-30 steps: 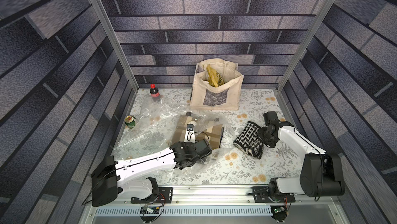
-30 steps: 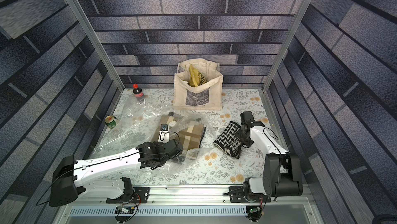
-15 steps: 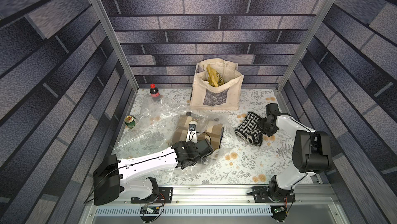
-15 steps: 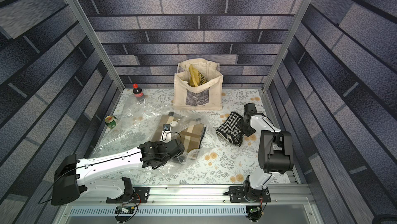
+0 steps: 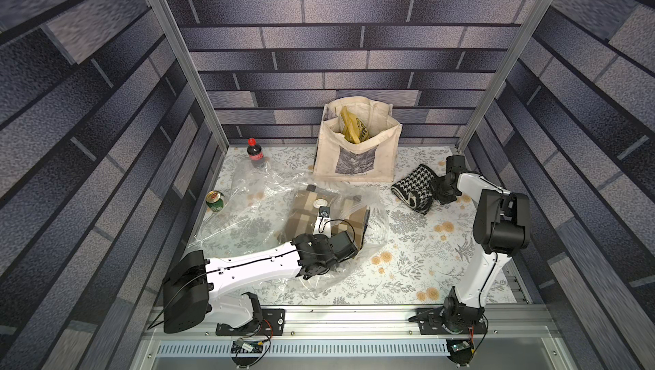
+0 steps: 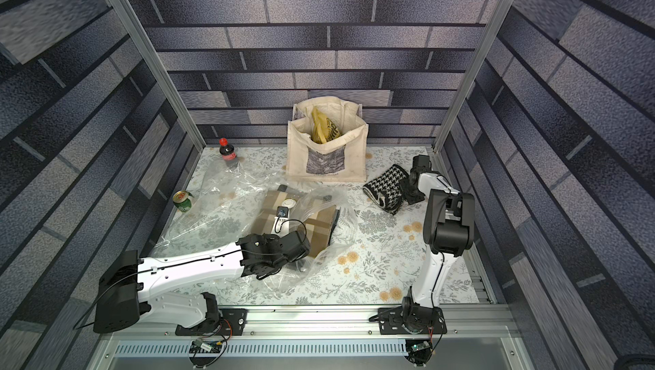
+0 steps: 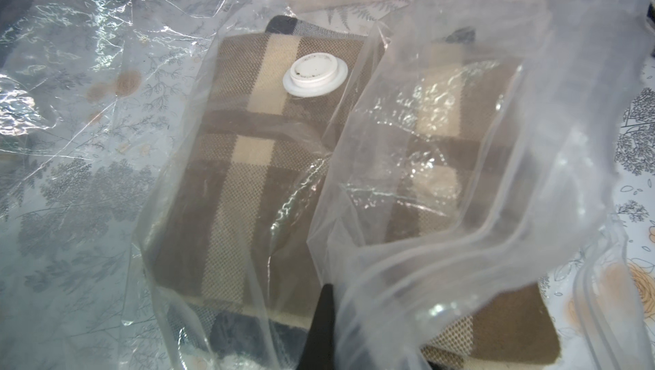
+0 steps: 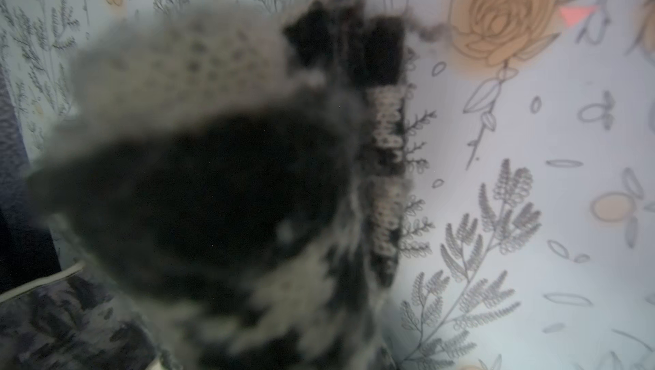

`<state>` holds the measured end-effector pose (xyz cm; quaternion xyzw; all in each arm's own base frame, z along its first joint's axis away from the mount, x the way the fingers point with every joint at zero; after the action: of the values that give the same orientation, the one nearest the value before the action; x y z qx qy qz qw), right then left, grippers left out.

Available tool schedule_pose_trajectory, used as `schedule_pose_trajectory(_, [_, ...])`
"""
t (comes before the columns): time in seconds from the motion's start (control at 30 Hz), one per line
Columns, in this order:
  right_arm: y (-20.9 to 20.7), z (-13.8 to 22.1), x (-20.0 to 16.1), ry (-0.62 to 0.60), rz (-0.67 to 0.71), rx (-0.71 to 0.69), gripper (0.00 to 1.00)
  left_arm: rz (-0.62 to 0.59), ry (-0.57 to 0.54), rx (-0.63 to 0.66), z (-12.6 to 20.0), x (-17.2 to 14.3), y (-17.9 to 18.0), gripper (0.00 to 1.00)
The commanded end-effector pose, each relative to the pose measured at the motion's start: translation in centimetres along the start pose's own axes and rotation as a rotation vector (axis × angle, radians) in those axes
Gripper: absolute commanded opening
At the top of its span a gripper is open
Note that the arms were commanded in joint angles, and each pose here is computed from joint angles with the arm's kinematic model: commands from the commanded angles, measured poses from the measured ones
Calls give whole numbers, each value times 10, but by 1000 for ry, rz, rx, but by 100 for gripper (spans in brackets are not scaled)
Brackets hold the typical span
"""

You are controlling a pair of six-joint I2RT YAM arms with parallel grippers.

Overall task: Take the scarf out of the vacuum bag
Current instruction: Move the scarf to the center of the board.

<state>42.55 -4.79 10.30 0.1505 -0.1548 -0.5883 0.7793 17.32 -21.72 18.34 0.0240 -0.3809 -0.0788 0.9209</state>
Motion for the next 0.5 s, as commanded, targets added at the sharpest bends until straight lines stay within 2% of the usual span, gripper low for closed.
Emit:
schedule_pose_trajectory(0.0, [9,-13,6,4,-112,39,0,-8,-15,-15,5,9,-5,0])
schedule_pose_trajectory(0.2, [16,-18,8,2,-289,127,0,2,-16,-13,5,9,-5,0])
schedule_pose_trajectory(0.47, [-4,-19,5,-45,-466,177,0,-6,-13,-12,5,7,-5,0])
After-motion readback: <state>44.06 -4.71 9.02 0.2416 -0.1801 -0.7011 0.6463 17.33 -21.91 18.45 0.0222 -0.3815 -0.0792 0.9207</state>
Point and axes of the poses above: each gripper's point midway between its finger pads, its own z axis back along the fingers, its own y axis along the line the jaws close on, x = y × z, the point moved 7 cm from there along z, back along the fingers, and after that the axes turned 3 degrees about -z, right-handed, at the moved point
